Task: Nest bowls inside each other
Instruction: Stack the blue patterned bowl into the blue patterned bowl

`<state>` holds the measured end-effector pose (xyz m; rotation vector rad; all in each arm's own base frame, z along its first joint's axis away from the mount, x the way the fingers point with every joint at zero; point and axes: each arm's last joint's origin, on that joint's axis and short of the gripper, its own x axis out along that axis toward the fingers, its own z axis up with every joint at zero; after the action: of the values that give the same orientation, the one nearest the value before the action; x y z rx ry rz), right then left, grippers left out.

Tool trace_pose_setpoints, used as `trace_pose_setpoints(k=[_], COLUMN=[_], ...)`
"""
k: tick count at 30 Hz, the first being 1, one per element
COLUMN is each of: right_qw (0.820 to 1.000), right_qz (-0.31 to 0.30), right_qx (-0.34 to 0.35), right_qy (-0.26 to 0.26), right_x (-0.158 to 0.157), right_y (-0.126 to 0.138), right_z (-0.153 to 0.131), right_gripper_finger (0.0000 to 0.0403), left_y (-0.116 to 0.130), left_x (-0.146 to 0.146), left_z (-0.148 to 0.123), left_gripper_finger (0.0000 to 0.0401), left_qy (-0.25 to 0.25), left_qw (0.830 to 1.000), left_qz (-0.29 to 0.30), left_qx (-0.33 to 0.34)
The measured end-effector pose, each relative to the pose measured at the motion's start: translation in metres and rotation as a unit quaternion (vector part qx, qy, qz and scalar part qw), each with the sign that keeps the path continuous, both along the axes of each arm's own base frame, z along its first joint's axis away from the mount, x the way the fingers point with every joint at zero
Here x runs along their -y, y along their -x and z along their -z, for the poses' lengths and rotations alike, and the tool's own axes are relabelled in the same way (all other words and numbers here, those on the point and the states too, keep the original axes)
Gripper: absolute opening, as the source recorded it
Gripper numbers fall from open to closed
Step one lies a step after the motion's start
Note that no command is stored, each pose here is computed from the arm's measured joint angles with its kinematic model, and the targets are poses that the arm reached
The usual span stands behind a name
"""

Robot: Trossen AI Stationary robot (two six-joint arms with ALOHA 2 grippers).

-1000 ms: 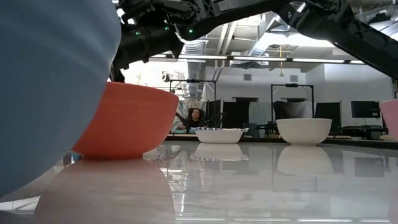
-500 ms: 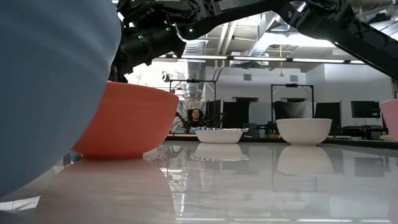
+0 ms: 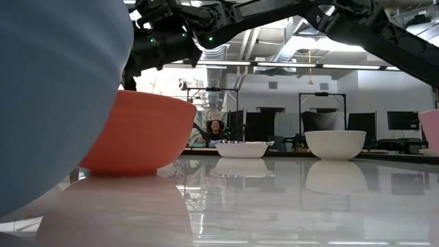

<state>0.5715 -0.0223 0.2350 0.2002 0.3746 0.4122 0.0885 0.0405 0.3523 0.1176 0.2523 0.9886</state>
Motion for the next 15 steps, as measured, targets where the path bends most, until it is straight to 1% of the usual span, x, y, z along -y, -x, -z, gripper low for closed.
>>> trace_pose_setpoints(k=[2,4,8,15], right_qw=[1.000,1.000,1.000,1.000], right_qz=[0.000,-0.001,0.004,-0.007], right_qx=[0.004,0.009,-0.022,-0.011], right_qy=[0.000,-0.001,-0.009,-0.007], right_x=[0.001,0.002,0.004,0.002], right_y=[0.000,-0.003,-0.004,-0.004], right_z=[0.000,0.006,0.021,0.017], right_gripper_finger=[0.0008,0.0007,0.0007,0.0007], left_y=[0.000,0.000,0.000,0.000], left_x=[0.000,0.000,0.000,0.000], left_z=[0.000,0.000,0.000,0.000], left_gripper_finger=[0.0174,0.0174,0.0174,0.0174], left_qy=[0.001,0.002,0.007,0.012], left_qw=[1.000,1.000,1.000,1.000], left_qz=[0.000,-0.001,-0.002,-0.003], left_qx=[0.001,0.003,0.012,0.019])
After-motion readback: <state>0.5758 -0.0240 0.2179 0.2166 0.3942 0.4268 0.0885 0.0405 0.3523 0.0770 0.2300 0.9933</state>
